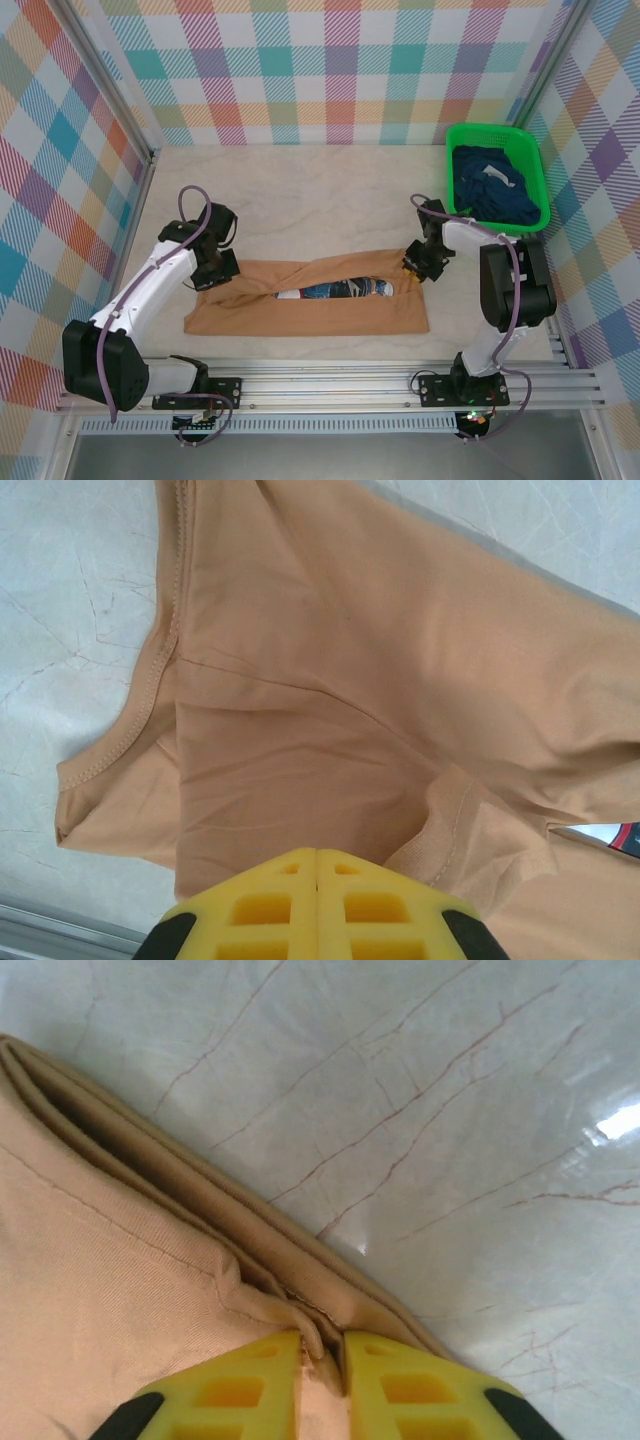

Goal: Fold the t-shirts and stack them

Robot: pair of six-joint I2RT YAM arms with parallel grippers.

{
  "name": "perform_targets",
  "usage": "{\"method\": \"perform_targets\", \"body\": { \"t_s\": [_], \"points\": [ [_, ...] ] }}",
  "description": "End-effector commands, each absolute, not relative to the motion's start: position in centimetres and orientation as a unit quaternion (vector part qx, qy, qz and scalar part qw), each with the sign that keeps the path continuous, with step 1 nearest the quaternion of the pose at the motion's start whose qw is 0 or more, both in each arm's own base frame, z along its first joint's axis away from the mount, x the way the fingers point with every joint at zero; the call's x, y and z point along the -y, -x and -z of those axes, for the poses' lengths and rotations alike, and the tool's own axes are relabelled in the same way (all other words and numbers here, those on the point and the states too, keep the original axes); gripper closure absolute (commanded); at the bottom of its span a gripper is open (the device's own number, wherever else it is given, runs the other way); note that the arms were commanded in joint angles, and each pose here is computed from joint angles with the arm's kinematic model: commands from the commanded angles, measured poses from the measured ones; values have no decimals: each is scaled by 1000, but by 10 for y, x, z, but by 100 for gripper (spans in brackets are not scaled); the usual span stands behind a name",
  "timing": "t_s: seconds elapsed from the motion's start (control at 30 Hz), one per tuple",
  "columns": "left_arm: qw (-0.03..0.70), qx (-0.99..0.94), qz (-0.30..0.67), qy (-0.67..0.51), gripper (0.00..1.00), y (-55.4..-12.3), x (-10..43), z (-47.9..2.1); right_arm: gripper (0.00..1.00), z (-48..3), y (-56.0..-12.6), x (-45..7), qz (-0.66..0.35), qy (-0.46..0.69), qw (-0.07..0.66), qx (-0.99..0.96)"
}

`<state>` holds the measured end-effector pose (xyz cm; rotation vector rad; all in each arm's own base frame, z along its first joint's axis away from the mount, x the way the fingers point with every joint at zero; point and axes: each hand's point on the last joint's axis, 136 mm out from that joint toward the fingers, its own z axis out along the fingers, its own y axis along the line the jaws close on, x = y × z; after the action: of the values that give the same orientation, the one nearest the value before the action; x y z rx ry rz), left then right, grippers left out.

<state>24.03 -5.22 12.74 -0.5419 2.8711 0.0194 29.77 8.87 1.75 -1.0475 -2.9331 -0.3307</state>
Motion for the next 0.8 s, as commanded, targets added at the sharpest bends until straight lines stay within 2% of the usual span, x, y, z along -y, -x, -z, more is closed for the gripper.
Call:
{"method": "perform_targets", "body": {
  "t_s": [0.0,0.03,0.1,0.23,0.4,0.77],
  "points": [
    [116,-978,6,173,100,-246,60,-134,88,-24,-303,-85,101,335,-1,937],
    [117,-978,6,173,100,-246,60,-135,92,-26,-304,-85,101,336,-5,936],
    [119,-978,6,172,100,-247,60,-135,93,-32,-306,-85,104,333,-13,937],
    [119,-978,5,172,100,-251,61,-136,92,-47,-311,-85,109,326,-24,939],
    [122,-978,5,171,100,-257,63,-137,85,-51,-308,-85,106,320,-18,941],
    [119,-978,7,170,100,-256,63,-135,88,-34,-313,-85,96,320,-7,943]
  ]
}}
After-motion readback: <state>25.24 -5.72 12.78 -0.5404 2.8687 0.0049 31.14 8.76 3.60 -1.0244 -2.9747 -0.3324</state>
